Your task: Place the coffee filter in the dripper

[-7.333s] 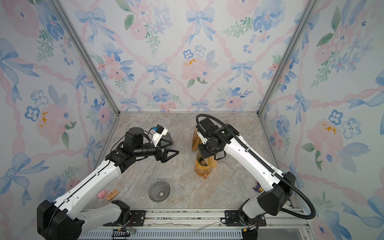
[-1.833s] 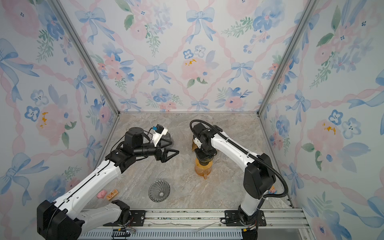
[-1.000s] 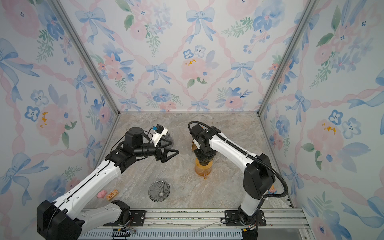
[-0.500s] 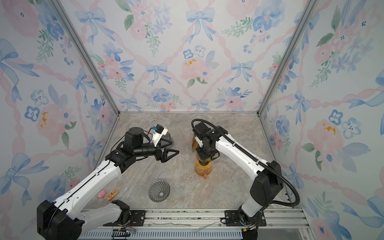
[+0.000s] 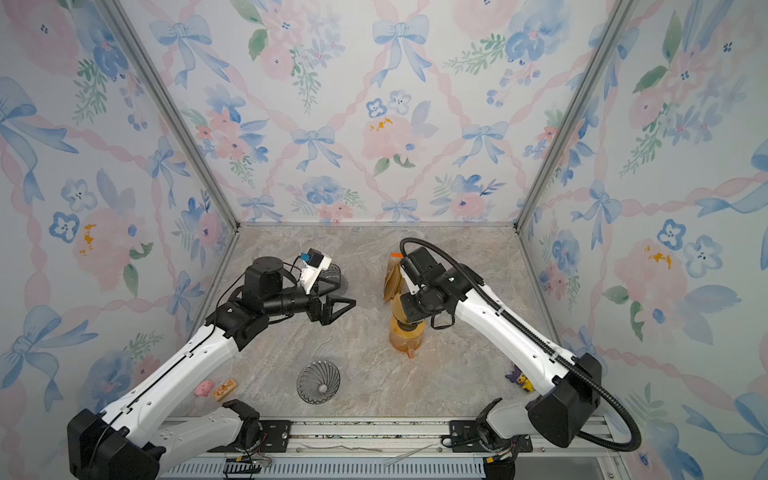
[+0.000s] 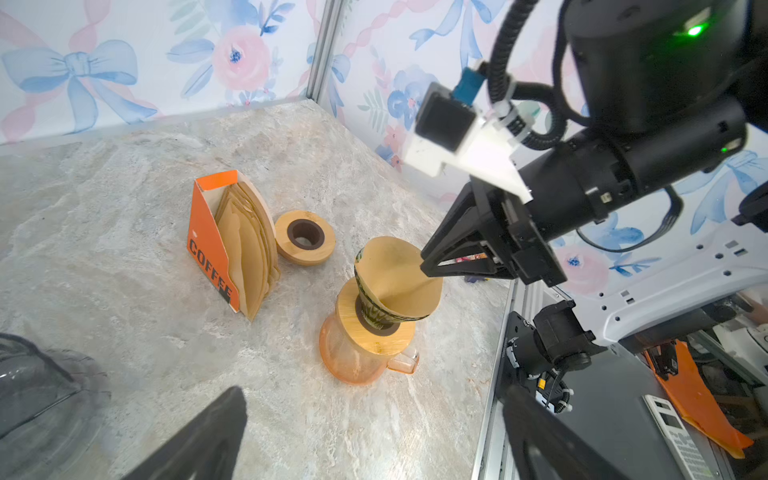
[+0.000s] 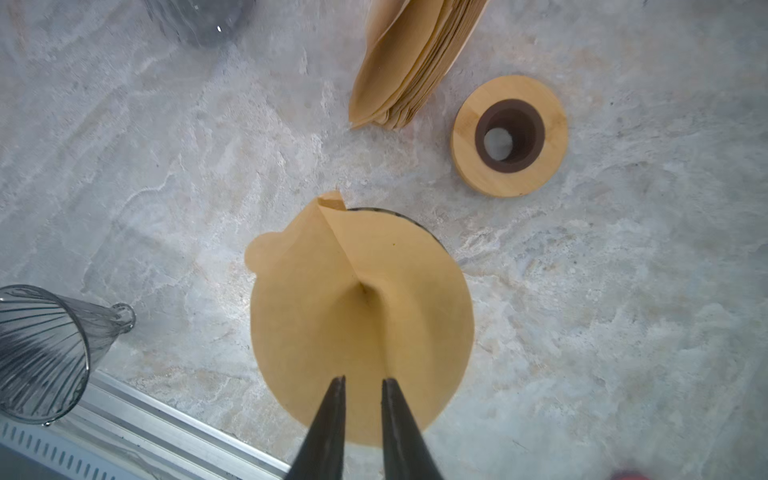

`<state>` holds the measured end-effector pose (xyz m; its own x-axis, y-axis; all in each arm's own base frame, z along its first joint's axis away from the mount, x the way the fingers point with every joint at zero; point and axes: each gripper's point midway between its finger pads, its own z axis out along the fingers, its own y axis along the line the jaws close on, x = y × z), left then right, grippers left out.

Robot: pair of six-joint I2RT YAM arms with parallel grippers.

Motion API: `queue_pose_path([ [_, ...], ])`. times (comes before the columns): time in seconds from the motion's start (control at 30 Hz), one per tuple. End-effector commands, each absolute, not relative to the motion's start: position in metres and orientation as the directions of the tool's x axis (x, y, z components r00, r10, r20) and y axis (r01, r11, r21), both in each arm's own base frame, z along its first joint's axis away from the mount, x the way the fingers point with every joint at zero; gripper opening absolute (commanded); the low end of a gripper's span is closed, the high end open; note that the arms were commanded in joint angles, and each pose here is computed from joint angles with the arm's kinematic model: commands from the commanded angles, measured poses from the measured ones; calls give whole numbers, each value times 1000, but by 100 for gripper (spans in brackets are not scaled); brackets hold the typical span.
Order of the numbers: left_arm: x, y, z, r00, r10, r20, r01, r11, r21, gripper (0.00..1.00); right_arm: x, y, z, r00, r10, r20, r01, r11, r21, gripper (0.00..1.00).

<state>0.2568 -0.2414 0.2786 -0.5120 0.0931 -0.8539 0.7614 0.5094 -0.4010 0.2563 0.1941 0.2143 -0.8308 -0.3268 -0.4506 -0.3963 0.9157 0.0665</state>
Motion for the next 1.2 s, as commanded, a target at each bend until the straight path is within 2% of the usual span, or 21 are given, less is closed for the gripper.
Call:
queue_pose_path([
  [0.0, 253, -230, 273, -564, 42, -824, 689, 573, -443, 98, 252, 195, 230, -802, -271, -532, -377, 921, 101, 22],
  [0.07, 249, -223, 267, -593, 27, -805, 649, 607, -458, 98, 246, 196, 236, -788, -258, -559, -386, 914, 122, 24],
  [0.27, 230, -198, 244, -690, -28, -723, 502, 701, -506, 98, 229, 194, 257, -730, -197, -654, -411, 892, 190, 41],
  [0.43, 212, -181, 222, -753, -71, -654, 382, 762, -523, 97, 218, 188, 270, -690, -123, -714, -416, 874, 252, 70],
  [0.53, 204, -172, 211, -784, -92, -613, 310, 798, -517, 96, 212, 186, 279, -665, -95, -741, -432, 858, 277, 98],
  [0.67, 197, -158, 198, -822, -127, -556, 210, 838, -503, 94, 207, 181, 292, -631, -40, -775, -436, 845, 311, 96],
  [0.83, 201, -142, 188, -828, -145, -542, 132, 889, -438, 93, 202, 181, 303, -615, 0, -789, -452, 819, 353, 96],
  [1.17, 261, -127, 183, -837, -205, -507, -21, 939, -345, 85, 204, 178, 293, -615, -33, -788, -446, 839, 313, 96],
])
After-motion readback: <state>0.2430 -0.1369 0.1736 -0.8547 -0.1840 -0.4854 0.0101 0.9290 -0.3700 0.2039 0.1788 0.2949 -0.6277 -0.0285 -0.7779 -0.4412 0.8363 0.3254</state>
